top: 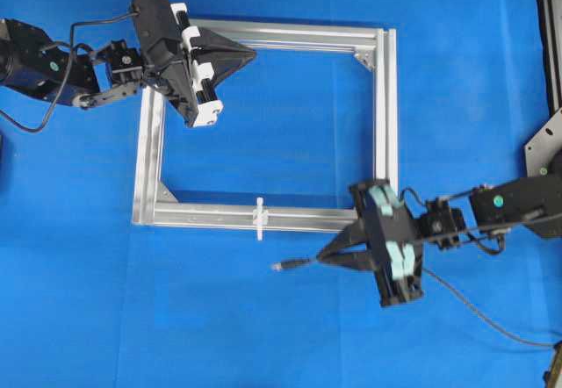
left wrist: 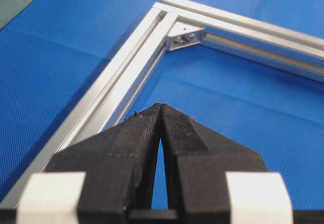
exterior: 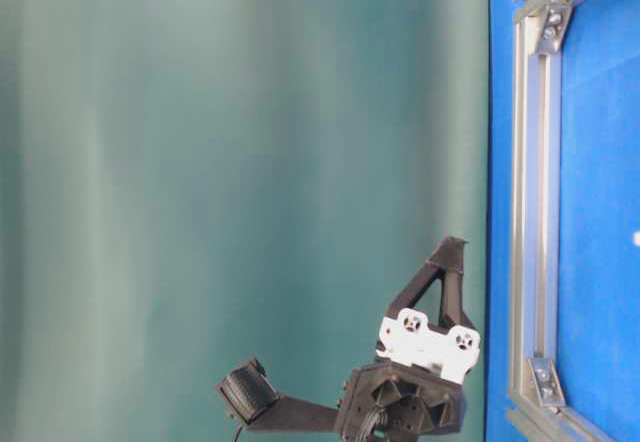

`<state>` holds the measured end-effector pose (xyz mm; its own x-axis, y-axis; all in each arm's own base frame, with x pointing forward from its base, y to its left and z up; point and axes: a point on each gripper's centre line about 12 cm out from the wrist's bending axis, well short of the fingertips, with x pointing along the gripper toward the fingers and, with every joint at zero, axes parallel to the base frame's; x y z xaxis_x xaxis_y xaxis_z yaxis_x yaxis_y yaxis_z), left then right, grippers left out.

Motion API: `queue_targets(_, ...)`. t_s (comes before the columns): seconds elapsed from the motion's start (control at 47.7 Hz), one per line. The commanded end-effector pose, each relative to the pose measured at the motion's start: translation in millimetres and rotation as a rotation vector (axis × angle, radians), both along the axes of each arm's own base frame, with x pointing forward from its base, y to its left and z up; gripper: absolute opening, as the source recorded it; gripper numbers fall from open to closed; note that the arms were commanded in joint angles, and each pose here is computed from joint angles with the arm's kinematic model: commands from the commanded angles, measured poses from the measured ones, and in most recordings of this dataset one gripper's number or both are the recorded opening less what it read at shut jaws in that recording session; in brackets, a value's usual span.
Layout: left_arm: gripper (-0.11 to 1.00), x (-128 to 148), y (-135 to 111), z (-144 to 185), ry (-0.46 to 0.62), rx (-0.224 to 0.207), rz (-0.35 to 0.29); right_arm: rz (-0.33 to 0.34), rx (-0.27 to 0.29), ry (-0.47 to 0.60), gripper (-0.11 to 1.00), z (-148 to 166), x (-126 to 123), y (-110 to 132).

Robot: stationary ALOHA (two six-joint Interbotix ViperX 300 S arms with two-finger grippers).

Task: Insert the wire through the string loop located in the center.
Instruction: 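Align the USB plug with the white zip-tie loop on the rail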

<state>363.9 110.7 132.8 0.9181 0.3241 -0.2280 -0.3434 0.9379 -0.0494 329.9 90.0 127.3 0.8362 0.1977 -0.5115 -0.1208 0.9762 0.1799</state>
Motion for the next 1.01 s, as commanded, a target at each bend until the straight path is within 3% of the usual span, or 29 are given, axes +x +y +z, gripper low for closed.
queue_targets(0.0,0.0,1.7,0.9,16.3,-0.049,0.017,-0.001,-0.031,0.013,-0.057,-0.04,14.2,3.2,-9.8)
queue_targets(0.252,0.0,1.7,0.9,16.3,-0.049,0.017,-0.001,-0.093,0.013,-0.074,-0.04,15.2,6.4,-30.4)
queue_targets(0.985,0.0,2.9,1.2,17.6,-0.054,0.018,-0.001,-0.095,0.011,-0.063,-0.04,12.0,8.3,-31.0)
